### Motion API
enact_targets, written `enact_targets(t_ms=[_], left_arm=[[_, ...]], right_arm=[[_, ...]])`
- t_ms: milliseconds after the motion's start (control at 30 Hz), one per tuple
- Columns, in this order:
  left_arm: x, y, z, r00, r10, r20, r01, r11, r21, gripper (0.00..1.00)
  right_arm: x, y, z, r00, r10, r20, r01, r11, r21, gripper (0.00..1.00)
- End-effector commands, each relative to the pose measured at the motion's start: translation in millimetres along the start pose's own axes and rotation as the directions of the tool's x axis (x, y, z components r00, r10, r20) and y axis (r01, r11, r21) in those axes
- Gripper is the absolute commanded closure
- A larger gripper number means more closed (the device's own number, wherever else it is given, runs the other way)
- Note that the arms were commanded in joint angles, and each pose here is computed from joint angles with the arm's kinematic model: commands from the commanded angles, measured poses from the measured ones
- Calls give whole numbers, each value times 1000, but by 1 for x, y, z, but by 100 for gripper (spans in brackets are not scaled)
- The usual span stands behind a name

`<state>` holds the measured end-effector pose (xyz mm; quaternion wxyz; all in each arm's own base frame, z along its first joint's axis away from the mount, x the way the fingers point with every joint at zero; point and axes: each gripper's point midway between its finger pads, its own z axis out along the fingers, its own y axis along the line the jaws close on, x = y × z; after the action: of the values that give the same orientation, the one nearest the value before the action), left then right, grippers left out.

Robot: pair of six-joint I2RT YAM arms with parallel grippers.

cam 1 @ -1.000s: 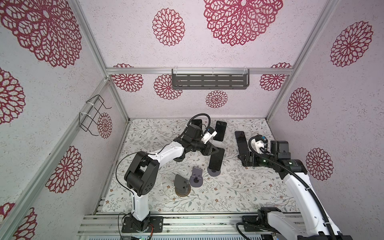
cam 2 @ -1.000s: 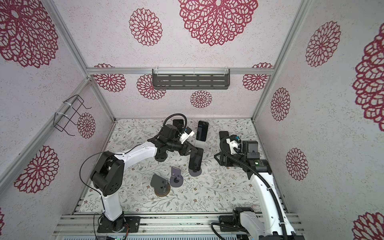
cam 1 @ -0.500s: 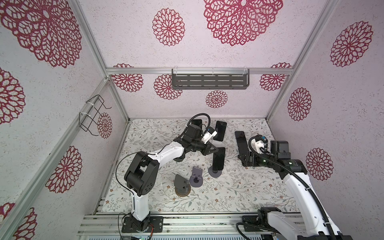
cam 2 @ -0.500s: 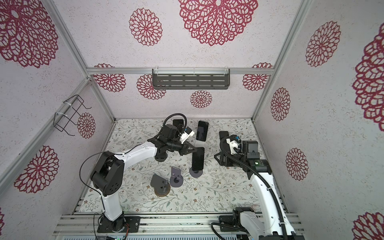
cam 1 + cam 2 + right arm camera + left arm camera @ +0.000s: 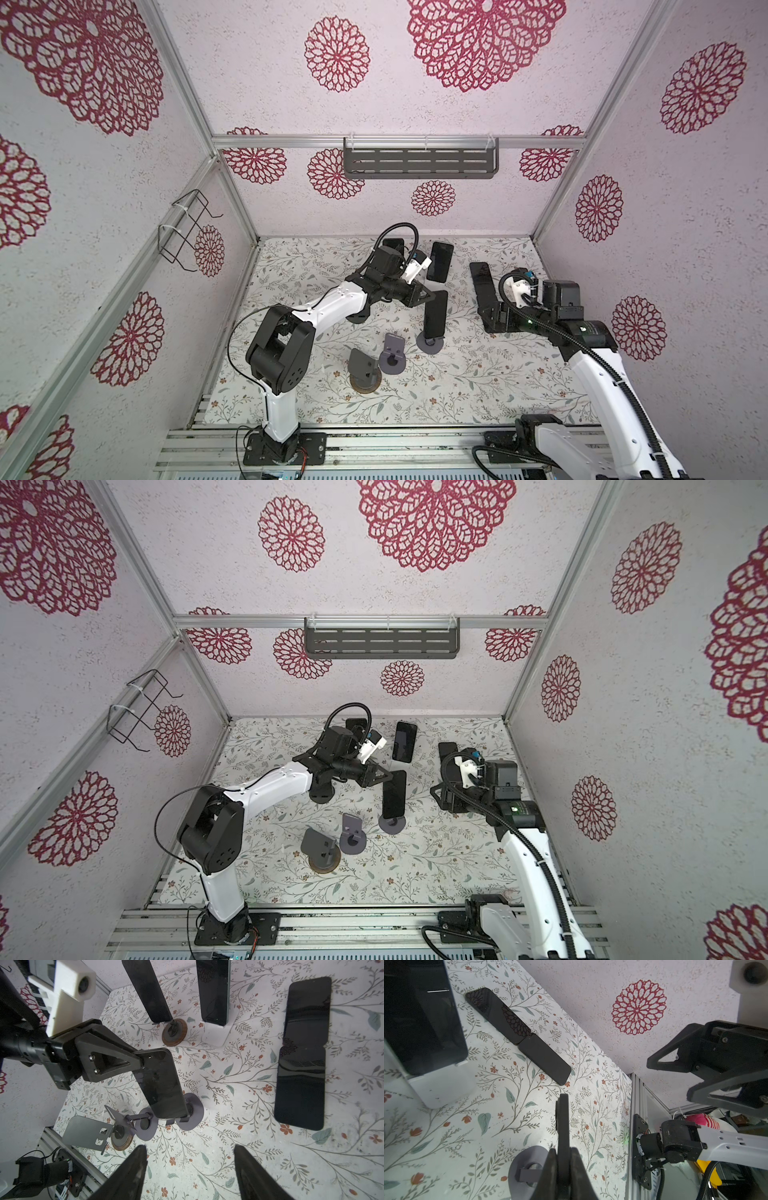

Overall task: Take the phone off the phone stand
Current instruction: 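Move the right gripper to the held phone and close on it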

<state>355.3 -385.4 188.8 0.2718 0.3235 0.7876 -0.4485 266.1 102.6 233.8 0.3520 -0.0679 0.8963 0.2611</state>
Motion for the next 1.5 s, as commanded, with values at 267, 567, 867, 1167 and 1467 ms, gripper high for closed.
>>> enact_targets(t_ms=[267,567,867,1167,1467], left_arm=[[-78,-36,-48,971,-148,187,151,989,-2,100],[-78,-43,-58,950,-257,178,259,966,12,100],[-76,-44,-58,947,-269,173,271,962,13,100],[-77,-44,-60,946,-268,183,272,962,5,100],[-77,-46,-61,947,-264,185,267,964,8,100]], right_arm=[[-32,58,4,989,-111,93,117,992,-54,21],[-28,73,33,986,-157,61,162,983,-88,11],[-29,86,65,975,-221,31,224,967,-125,7],[-29,86,90,967,-254,-2,254,966,-57,11],[-35,81,98,969,-247,21,247,969,5,22]])
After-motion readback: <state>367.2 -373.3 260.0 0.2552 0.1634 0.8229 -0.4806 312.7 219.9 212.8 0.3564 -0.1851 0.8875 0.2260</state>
